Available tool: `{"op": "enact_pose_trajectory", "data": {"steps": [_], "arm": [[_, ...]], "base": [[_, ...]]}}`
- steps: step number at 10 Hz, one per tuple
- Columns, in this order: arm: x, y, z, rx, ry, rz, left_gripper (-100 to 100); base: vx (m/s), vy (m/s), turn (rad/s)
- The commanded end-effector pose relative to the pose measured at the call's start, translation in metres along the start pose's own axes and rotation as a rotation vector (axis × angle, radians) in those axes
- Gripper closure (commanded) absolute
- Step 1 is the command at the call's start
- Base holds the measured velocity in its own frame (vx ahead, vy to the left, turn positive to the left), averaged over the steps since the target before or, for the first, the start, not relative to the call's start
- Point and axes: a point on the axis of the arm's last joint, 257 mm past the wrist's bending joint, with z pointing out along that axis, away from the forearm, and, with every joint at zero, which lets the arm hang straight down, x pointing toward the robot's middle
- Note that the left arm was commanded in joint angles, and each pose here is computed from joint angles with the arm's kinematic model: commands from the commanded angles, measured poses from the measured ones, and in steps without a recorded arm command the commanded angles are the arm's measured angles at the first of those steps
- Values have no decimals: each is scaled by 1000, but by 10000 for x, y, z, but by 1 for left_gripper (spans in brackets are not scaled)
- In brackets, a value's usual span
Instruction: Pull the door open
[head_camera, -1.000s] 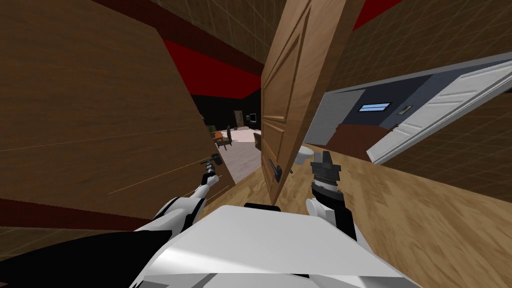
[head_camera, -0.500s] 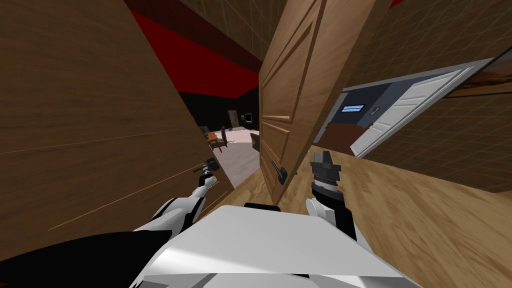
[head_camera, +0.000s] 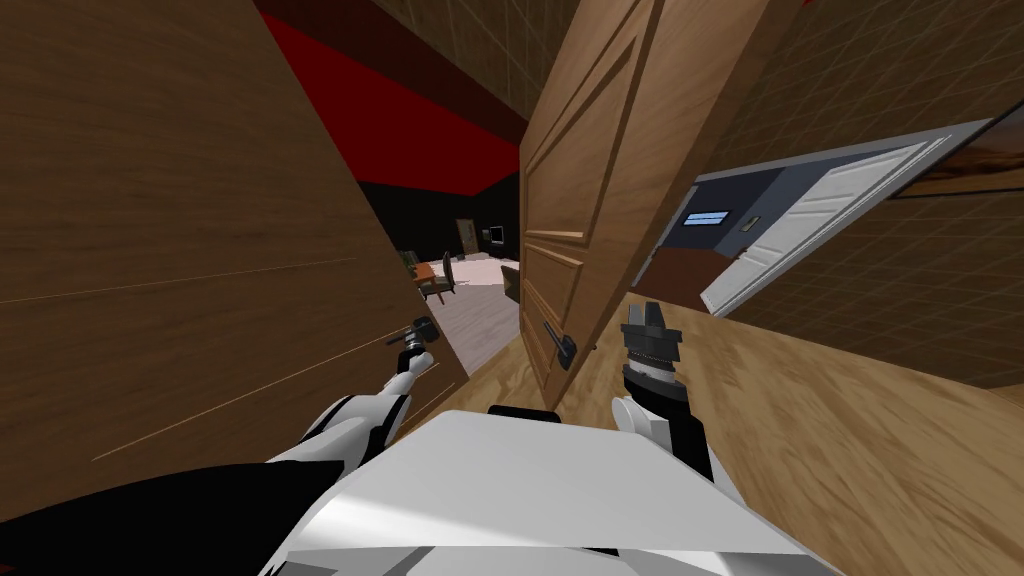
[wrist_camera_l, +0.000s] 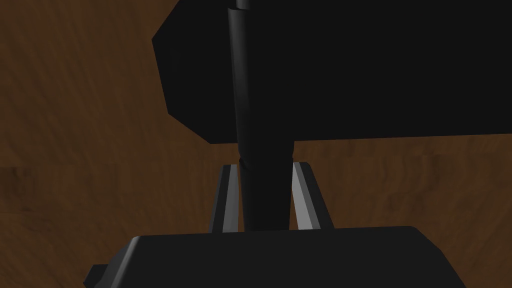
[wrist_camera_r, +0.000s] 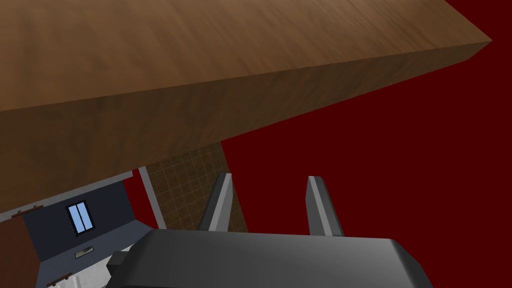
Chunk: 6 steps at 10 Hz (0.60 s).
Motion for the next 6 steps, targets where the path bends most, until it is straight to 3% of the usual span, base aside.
{"op": "enact_pose_trajectory", "data": {"steps": [1,2,3,5,6], "arm": [[16,-2,-1,1,2,-2,100],[16,-2,-1,1,2,-2,100],[116,9,-7,-2,25,0,100],[285,5,-13,-3,61,0,100],[285,5,-13,-3,61,0,100]], "base": [[-4,-7,1],[0,0,0],[-139,-7,-16],[-237,4,-59],[-143,-15,-35]]}}
